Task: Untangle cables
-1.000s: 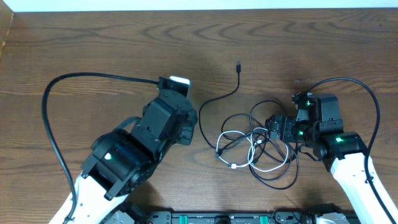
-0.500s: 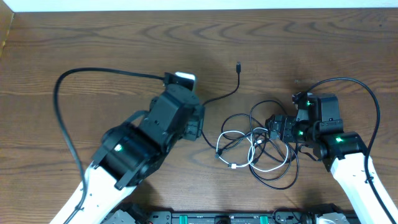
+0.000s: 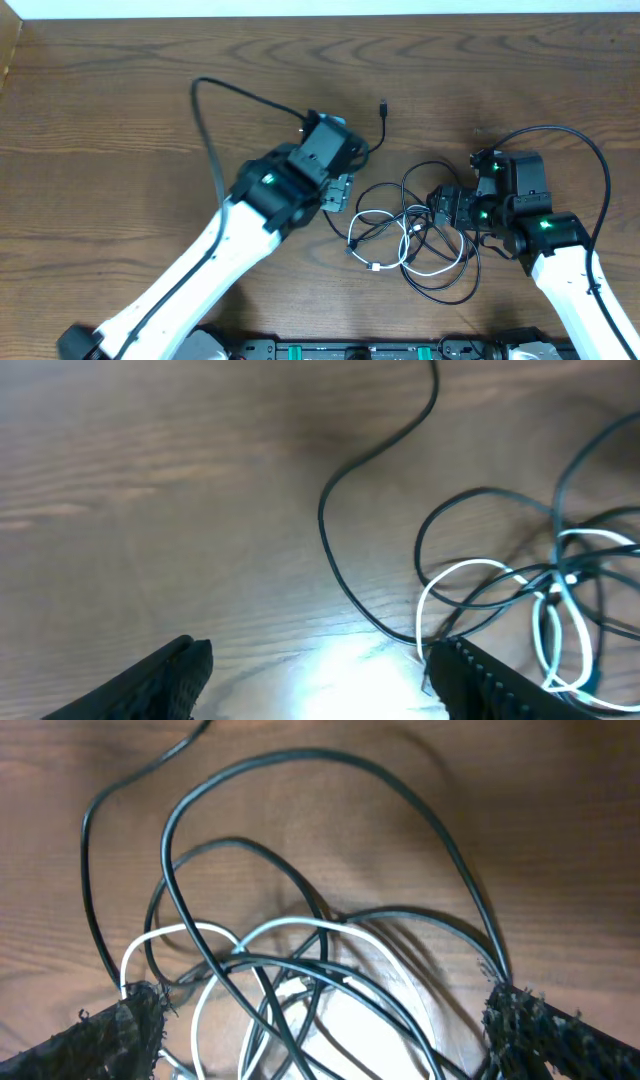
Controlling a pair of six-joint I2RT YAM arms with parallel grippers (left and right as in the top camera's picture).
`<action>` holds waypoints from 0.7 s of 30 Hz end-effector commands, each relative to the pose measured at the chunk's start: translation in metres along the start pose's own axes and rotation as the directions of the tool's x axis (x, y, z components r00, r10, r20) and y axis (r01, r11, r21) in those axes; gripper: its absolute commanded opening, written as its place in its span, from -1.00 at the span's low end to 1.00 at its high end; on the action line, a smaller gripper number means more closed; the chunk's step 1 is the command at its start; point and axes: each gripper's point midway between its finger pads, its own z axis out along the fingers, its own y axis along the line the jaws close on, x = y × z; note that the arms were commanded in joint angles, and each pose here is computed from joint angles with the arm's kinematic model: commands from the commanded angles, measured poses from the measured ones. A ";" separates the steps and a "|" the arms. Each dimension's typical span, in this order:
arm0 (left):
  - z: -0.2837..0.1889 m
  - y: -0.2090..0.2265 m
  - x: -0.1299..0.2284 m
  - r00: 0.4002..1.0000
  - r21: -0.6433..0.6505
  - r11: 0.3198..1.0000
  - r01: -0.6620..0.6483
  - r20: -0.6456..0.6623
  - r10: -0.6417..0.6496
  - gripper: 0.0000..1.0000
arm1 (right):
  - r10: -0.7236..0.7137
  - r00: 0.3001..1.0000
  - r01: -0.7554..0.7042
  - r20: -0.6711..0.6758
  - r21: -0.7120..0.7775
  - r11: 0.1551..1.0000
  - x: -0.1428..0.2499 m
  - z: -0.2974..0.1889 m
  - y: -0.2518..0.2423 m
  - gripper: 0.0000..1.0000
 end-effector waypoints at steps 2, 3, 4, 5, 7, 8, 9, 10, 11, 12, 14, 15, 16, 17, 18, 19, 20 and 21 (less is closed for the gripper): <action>0.020 -0.003 0.006 0.998 -0.021 1.000 -0.013 -0.065 0.012 0.58 | 0.006 1.000 -0.007 -0.013 -0.071 0.997 0.004 -0.003 0.012 0.99; 0.024 -0.006 0.009 0.996 -0.014 1.000 -0.017 -0.085 0.016 0.59 | 0.005 1.000 -0.006 -0.016 -0.099 0.995 0.004 -0.005 0.017 0.99; 0.028 -0.010 0.012 0.994 0.000 1.000 -0.018 -0.104 0.018 0.59 | 0.002 1.000 -0.004 -0.018 -0.127 0.992 0.005 -0.007 0.022 0.99; 0.032 -0.016 0.016 0.991 0.030 0.999 -0.019 -0.132 0.023 0.59 | -0.002 1.000 -0.001 -0.019 -0.164 0.986 0.006 -0.010 0.029 0.98; 0.038 -0.031 0.026 0.979 0.114 0.992 -0.061 -0.185 0.082 0.60 | -0.009 1.000 0.006 -0.013 -0.213 0.977 0.007 -0.018 0.038 0.98; 0.040 -0.036 0.030 0.973 0.145 0.986 -0.083 -0.200 0.112 0.59 | -0.012 1.000 0.010 -0.006 -0.224 0.975 0.007 -0.022 0.040 0.99; 0.041 -0.039 0.034 0.966 0.168 0.980 -0.106 -0.215 0.142 0.59 | -0.016 1.000 0.017 0.005 -0.236 0.972 0.008 -0.027 0.042 0.98; 0.042 -0.038 0.038 0.962 0.171 0.978 -0.118 -0.225 0.156 0.61 | -0.020 1.000 0.023 0.014 -0.242 0.970 0.008 -0.031 0.044 0.98; 0.042 -0.037 0.041 0.958 0.168 0.978 -0.126 -0.235 0.164 0.61 | -0.037 0.999 0.042 0.025 -0.250 0.967 0.009 -0.036 0.046 0.99; 0.042 -0.035 0.044 0.954 0.164 0.977 -0.135 -0.246 0.173 0.62 | -0.066 0.997 0.073 0.036 -0.256 0.964 0.011 -0.040 0.047 0.99; 0.041 -0.033 0.047 0.948 0.162 0.976 -0.149 -0.258 0.187 0.64 | -0.111 0.993 0.117 0.038 -0.258 0.959 0.019 -0.047 0.047 0.97; 0.041 -0.031 0.047 0.947 0.155 0.976 -0.151 -0.260 0.188 0.64 | -0.133 0.991 0.137 0.032 -0.255 0.957 0.024 -0.049 0.047 0.97; 0.042 -0.029 0.046 0.948 0.143 0.978 -0.154 -0.259 0.187 0.64 | -0.153 0.988 0.153 0.023 -0.253 0.955 0.028 -0.050 0.046 0.96; 0.042 -0.027 0.046 0.948 0.132 0.979 -0.157 -0.256 0.187 0.64 | -0.168 0.986 0.164 0.005 -0.250 0.954 0.034 -0.050 0.044 0.93; 0.042 -0.026 0.044 0.950 0.127 0.979 -0.158 -0.251 0.186 0.65 | -0.179 0.984 0.171 -0.010 -0.249 0.953 0.038 -0.050 0.043 0.90; 0.043 -0.026 0.043 0.951 0.124 0.980 -0.158 -0.246 0.185 0.65 | -0.190 0.981 0.178 -0.028 -0.247 0.952 0.043 -0.049 0.042 0.88; 0.043 -0.026 0.042 0.953 0.122 0.980 -0.158 -0.240 0.184 0.65 | -0.204 0.978 0.186 -0.048 -0.247 0.951 0.048 -0.048 0.041 0.86; 0.044 -0.026 0.040 0.955 0.124 0.980 -0.157 -0.235 0.183 0.66 | -0.218 0.974 0.197 -0.062 -0.248 0.949 0.051 -0.047 0.041 0.86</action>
